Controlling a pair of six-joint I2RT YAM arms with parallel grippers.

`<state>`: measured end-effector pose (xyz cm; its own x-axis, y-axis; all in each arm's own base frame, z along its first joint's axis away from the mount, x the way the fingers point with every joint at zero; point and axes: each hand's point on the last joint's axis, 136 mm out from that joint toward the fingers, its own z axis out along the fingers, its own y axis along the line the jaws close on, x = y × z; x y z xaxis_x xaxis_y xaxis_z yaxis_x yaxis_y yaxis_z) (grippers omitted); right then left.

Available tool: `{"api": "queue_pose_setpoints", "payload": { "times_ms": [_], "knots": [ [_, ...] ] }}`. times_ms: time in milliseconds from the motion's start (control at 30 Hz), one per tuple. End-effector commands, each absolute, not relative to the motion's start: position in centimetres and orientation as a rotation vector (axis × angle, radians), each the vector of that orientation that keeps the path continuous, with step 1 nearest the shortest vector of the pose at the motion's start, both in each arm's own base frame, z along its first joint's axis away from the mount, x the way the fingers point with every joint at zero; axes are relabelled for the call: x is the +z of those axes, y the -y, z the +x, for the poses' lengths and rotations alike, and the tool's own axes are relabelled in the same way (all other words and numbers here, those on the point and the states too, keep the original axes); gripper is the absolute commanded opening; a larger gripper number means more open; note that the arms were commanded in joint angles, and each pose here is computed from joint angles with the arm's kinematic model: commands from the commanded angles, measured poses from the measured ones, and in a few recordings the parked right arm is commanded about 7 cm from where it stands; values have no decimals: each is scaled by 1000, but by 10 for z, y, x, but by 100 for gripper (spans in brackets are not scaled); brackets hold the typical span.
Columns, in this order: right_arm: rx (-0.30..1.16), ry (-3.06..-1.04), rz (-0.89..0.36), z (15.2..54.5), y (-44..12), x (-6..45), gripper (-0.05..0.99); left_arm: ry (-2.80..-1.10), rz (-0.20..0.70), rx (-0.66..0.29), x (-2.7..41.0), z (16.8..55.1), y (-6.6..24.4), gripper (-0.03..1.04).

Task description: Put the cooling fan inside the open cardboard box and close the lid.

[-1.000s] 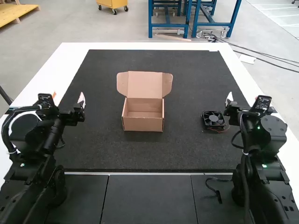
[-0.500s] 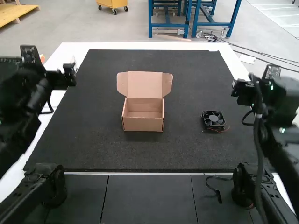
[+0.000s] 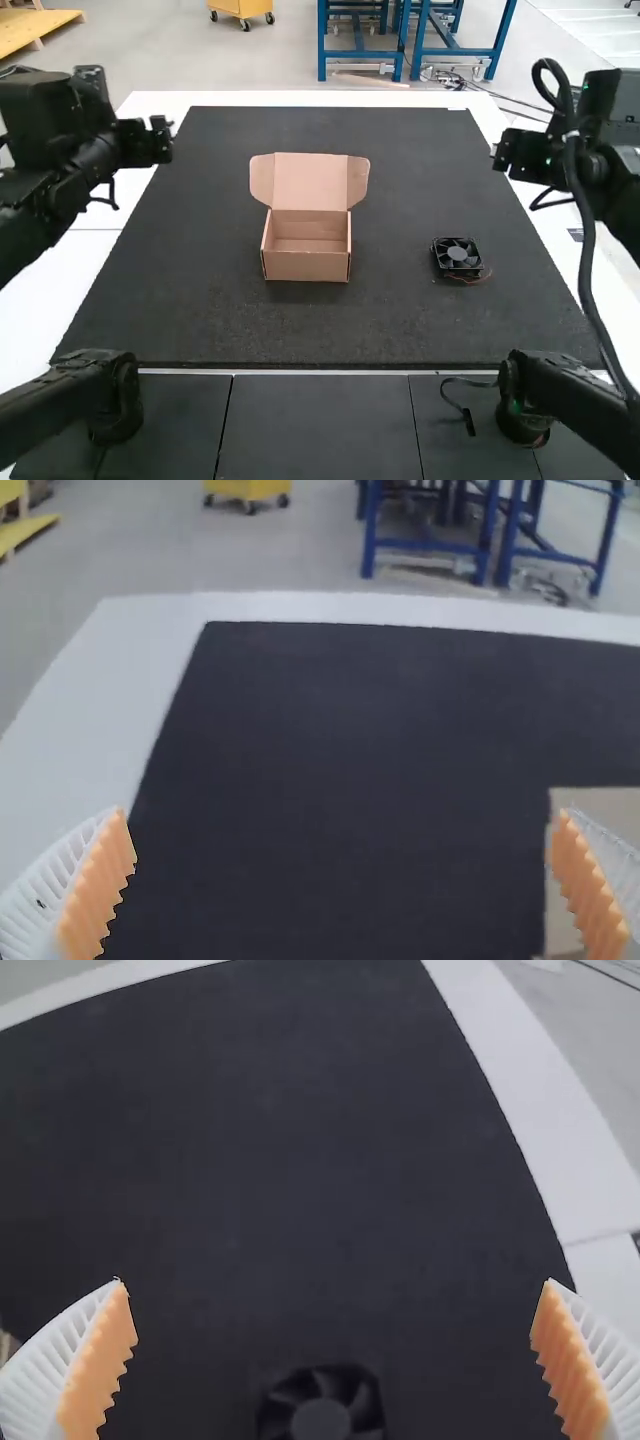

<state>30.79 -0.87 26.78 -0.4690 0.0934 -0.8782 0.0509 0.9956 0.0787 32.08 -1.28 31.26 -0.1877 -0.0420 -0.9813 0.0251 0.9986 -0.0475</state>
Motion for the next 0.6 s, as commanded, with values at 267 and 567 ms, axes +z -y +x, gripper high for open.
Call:
{"api": "queue_pose_setpoints", "payload": {
  "times_ms": [267, 567],
  "knots": [
    [63, -2359, 130, 334, 8, 230, 90, -1817, 330, -301, 322, 315, 114, 97],
    [52, -2556, 106, 350, 9, 196, 90, -1892, 443, -377, 322, 295, 147, 97]
  ]
}}
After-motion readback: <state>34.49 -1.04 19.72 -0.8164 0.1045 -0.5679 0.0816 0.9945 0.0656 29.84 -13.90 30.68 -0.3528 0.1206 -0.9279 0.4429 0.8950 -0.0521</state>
